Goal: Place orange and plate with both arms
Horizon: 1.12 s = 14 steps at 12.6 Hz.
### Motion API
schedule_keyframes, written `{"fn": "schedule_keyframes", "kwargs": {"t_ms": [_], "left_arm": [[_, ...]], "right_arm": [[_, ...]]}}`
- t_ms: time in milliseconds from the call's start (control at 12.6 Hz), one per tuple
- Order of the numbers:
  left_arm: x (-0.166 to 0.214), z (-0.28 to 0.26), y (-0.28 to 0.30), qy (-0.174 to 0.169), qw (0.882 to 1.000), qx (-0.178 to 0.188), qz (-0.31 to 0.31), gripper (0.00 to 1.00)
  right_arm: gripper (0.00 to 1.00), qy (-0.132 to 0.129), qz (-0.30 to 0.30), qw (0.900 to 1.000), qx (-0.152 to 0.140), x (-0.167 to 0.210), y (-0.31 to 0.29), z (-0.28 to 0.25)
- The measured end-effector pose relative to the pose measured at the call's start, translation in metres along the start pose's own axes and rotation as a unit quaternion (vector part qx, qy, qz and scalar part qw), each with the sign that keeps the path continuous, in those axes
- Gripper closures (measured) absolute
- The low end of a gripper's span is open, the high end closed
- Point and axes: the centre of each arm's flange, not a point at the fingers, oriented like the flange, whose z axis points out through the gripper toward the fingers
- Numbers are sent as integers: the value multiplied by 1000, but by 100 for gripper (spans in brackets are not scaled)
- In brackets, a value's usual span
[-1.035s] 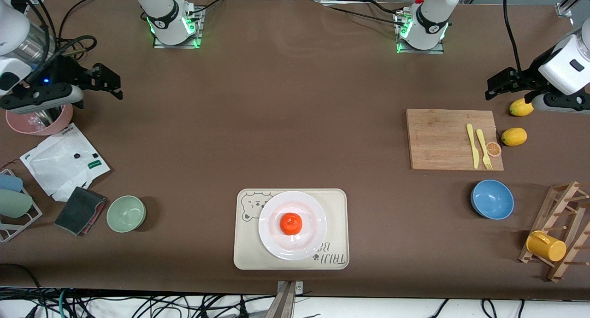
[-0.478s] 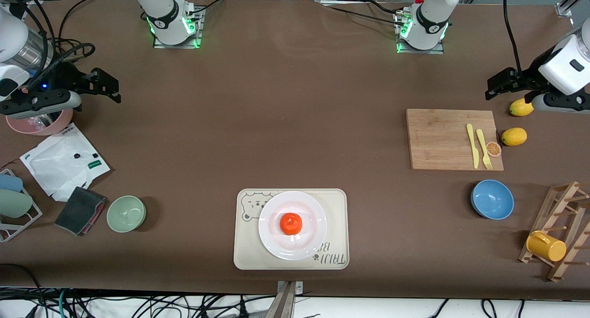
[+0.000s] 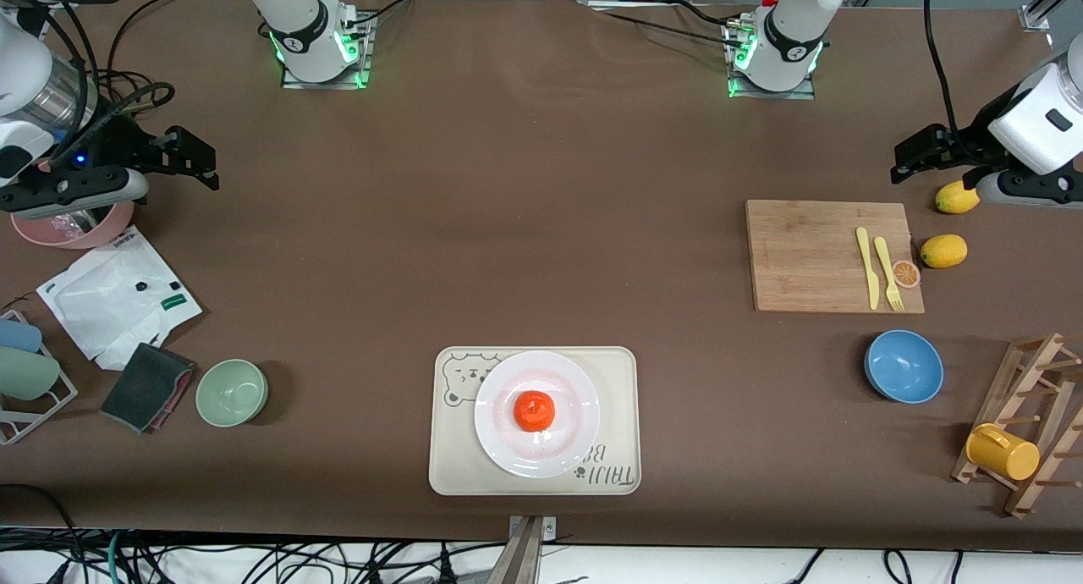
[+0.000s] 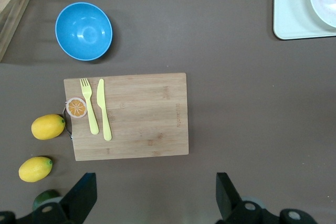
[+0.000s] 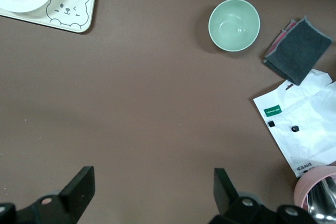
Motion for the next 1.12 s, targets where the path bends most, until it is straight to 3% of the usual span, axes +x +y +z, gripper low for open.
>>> {"fn": "schedule_keyframes", "kwargs": {"t_ms": [478,1115], "left_arm": [[0,0,0,0,1000,0,0,0],[0,0,0,0,1000,0,0,0]], "right_arm": [[0,-27,19,999,3,-8,19,5],[0,-26,14,999,-18,-8,20,1]]}}
